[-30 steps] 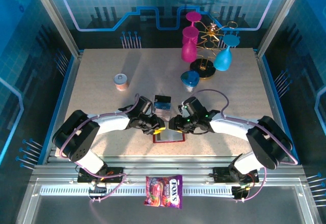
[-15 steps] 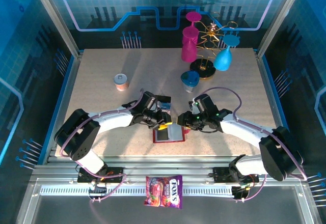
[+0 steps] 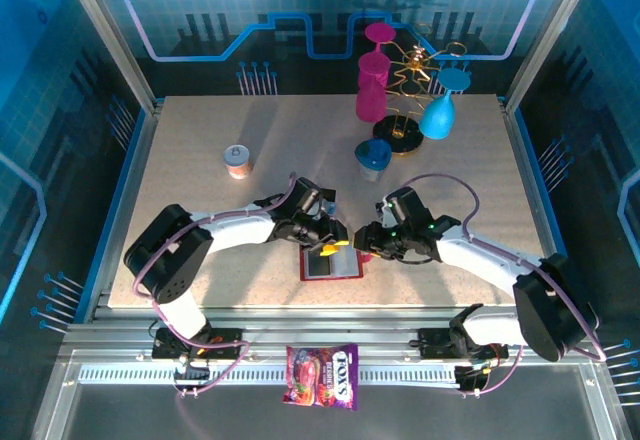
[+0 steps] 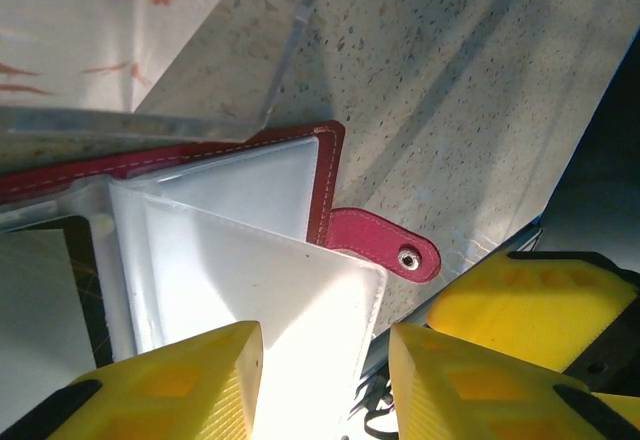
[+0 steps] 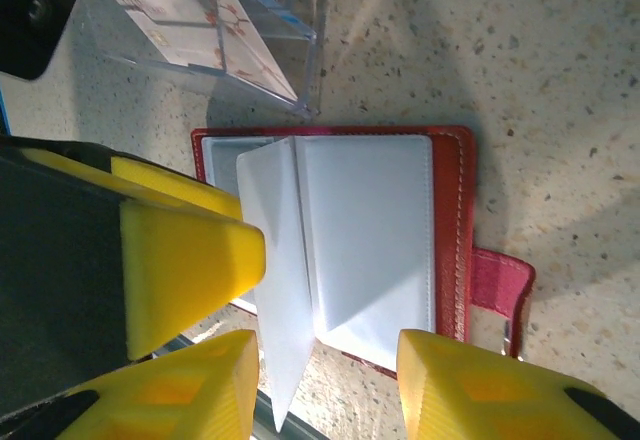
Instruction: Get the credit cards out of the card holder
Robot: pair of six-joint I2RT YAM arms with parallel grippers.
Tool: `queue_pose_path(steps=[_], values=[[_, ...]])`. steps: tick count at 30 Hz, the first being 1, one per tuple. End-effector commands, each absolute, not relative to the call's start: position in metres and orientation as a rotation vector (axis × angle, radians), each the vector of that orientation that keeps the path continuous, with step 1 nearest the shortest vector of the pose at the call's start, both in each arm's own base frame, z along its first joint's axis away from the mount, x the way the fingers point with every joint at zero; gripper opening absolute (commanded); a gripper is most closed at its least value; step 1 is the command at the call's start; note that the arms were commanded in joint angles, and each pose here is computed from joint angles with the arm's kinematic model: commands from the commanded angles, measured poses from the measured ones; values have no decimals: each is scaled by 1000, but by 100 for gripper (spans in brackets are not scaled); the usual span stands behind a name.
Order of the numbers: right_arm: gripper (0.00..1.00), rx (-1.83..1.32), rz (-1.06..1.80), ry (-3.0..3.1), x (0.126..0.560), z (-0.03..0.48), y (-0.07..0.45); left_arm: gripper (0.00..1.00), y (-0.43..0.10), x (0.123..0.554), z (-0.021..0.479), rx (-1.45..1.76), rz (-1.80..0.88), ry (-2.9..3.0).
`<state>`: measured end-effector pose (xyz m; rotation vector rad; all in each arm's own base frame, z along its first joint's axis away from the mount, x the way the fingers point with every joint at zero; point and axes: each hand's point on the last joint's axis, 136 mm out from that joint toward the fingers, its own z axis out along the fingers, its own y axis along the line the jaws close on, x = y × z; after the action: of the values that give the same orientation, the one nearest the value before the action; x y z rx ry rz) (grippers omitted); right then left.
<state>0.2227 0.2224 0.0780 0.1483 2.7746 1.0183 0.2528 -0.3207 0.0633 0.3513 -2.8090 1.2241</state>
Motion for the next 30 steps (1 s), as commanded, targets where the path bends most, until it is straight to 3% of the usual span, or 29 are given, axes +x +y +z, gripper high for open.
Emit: queue_pose_path(steps=[1,30], values=[[42,162,986,2780,220,77,212,39,-330,249,65,295,1231,-2779],[42,162,1044,2789,220,77,219,41,-329,245,64,296,1223,-2785]])
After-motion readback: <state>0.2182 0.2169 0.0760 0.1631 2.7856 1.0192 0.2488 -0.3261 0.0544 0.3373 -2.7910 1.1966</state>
